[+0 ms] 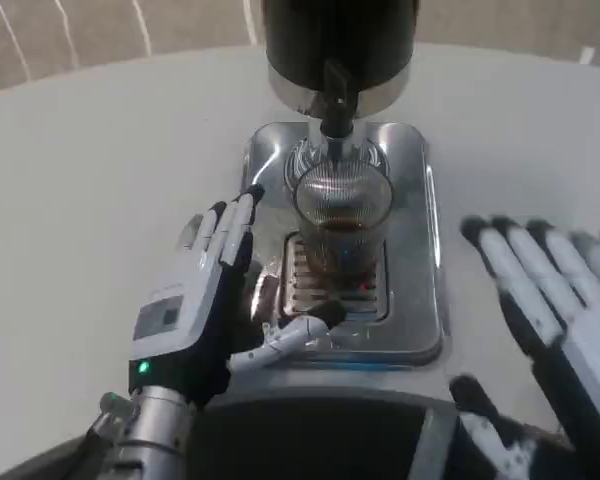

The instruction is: Grasp the cup under the faucet to collect the drink, then remove the cup.

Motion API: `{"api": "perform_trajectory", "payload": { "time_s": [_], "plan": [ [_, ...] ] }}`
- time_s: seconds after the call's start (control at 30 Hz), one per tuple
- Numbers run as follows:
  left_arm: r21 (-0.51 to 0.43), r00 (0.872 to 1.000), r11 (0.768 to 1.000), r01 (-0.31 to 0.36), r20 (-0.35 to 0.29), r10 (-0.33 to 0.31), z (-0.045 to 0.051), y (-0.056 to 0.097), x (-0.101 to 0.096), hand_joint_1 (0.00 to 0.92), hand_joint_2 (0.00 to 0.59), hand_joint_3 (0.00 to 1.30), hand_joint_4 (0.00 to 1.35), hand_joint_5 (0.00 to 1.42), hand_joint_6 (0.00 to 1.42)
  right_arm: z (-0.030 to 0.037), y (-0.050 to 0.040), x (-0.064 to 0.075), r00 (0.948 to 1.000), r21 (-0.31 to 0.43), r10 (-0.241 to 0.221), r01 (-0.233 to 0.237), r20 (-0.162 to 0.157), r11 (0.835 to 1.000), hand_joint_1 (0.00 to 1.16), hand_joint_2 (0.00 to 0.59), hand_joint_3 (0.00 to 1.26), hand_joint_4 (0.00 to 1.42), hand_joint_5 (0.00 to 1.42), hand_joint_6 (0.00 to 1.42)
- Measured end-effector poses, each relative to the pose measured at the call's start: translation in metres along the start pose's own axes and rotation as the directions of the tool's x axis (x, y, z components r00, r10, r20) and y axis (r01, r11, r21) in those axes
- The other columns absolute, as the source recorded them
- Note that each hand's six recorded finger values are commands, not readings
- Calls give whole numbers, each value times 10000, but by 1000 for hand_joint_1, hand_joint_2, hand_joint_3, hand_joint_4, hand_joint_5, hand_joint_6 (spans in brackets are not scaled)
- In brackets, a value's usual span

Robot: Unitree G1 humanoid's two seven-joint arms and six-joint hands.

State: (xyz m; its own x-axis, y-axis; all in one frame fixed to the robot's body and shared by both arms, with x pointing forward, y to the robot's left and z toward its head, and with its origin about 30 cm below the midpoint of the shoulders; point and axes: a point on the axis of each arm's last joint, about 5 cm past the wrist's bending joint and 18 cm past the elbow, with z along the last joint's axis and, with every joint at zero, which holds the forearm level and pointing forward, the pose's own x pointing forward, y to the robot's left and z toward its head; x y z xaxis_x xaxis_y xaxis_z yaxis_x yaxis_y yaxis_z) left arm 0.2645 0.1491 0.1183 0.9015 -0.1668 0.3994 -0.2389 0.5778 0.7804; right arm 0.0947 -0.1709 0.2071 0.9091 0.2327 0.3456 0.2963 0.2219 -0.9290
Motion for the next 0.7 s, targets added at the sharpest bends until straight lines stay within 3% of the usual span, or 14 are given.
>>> {"api": "perform_trajectory", "payload": {
  "time_s": [0.17,0.3,0.5,0.7],
  "plan": [
    [-151,10000,9999,-40,15,41,29,-31,72,158,64,0,0,0,0,-101,20,-124,9989,-670,446,-456,-167,9967,670,426,0,0,0,0],
    [-437,9996,9989,-190,196,199,72,-53,118,206,60,0,0,0,0,-159,50,-196,9946,-788,965,-993,-388,9919,666,410,0,0,0,0],
    [-1346,9995,9908,-157,267,195,94,-121,122,230,61,0,0,0,0,-138,64,-265,9905,-615,1303,-1328,-437,9892,639,387,0,0,0,0],
    [-1621,9991,9867,-111,379,175,131,-194,158,272,57,0,0,2,0,-116,73,-329,9852,-475,1641,-1664,-492,9849,642,364,0,0,0,0]
  ]
}}
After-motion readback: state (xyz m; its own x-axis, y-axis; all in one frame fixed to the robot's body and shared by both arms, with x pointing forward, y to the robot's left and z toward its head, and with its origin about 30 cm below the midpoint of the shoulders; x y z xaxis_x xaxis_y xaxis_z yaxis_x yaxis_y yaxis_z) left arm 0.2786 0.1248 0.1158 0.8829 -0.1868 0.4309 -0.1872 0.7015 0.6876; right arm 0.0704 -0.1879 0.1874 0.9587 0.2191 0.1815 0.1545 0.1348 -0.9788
